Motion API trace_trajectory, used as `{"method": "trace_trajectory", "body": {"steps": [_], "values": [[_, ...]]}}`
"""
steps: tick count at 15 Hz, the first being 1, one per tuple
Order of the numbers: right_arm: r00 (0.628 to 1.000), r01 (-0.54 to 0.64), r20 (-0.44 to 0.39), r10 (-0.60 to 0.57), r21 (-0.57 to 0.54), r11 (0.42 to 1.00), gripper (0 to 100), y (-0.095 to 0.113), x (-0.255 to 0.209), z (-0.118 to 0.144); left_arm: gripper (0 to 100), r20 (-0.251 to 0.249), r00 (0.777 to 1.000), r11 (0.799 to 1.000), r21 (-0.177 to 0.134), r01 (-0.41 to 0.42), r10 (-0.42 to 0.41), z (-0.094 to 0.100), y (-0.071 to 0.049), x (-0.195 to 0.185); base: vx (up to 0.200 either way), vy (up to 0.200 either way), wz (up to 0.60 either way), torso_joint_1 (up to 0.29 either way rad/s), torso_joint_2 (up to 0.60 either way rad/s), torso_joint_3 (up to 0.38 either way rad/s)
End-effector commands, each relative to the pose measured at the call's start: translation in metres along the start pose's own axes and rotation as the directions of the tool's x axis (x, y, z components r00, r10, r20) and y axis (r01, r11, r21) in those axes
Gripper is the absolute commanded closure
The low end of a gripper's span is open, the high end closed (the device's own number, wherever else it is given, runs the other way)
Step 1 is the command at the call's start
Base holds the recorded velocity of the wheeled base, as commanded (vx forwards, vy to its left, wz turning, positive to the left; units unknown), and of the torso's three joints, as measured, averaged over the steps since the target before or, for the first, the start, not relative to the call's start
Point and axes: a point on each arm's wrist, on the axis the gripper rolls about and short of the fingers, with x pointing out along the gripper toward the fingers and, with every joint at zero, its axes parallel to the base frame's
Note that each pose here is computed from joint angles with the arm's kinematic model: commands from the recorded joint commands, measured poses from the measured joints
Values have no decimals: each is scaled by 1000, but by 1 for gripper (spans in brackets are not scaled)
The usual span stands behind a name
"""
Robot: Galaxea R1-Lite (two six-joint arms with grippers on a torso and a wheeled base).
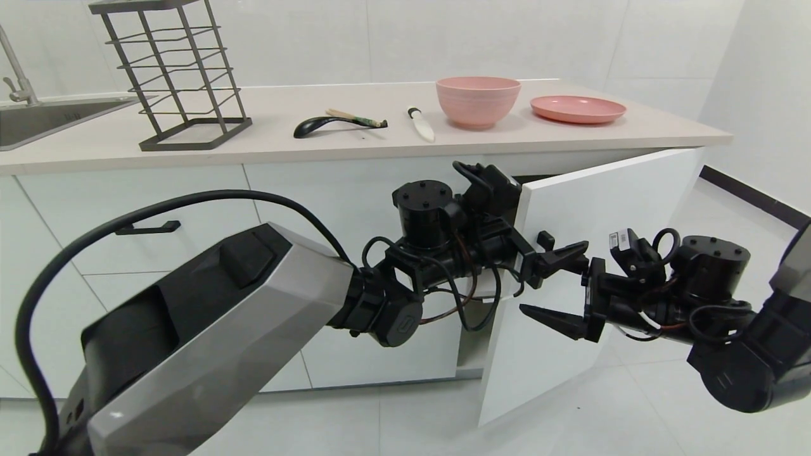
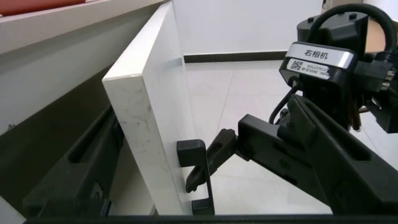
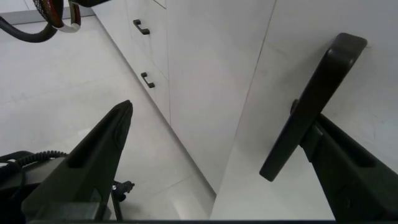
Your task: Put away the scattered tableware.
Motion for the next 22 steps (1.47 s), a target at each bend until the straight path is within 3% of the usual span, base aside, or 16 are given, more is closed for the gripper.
{"method": "trace_trajectory", "body": {"steps": [1,4,11,14,16,22], "values": [[998,61,-16,-61,20,998,0,-8,-9,-7,0,-13,1000,1000,-10,18,-18,-6,-4,2,0,0,0,0,0,0],[995,102,-21,-102,24,994,0,-15,-20,-8,0,-24,999,999,-21,34,-35,-15,-12,7,0,0,0,0,0,0],[989,142,-40,-140,50,989,0,-18,-33,-16,0,-23,999,999,-21,33,-33,-15,-12,7,0,0,0,0,0,0],[989,140,-52,-137,63,988,0,3,-43,-9,0,-32,999,999,-28,35,-36,-18,-15,9,0,0,0,0,0,0],[988,149,-33,-148,19,989,0,24,-58,11,0,-45,999,999,-33,5,-6,-24,-19,12,0,0,0,0,0,0],[964,262,-43,-262,-17,965,0,84,-113,28,0,-40,997,998,-22,-60,59,-22,-16,13,0,0,0,0,0,0]]}}
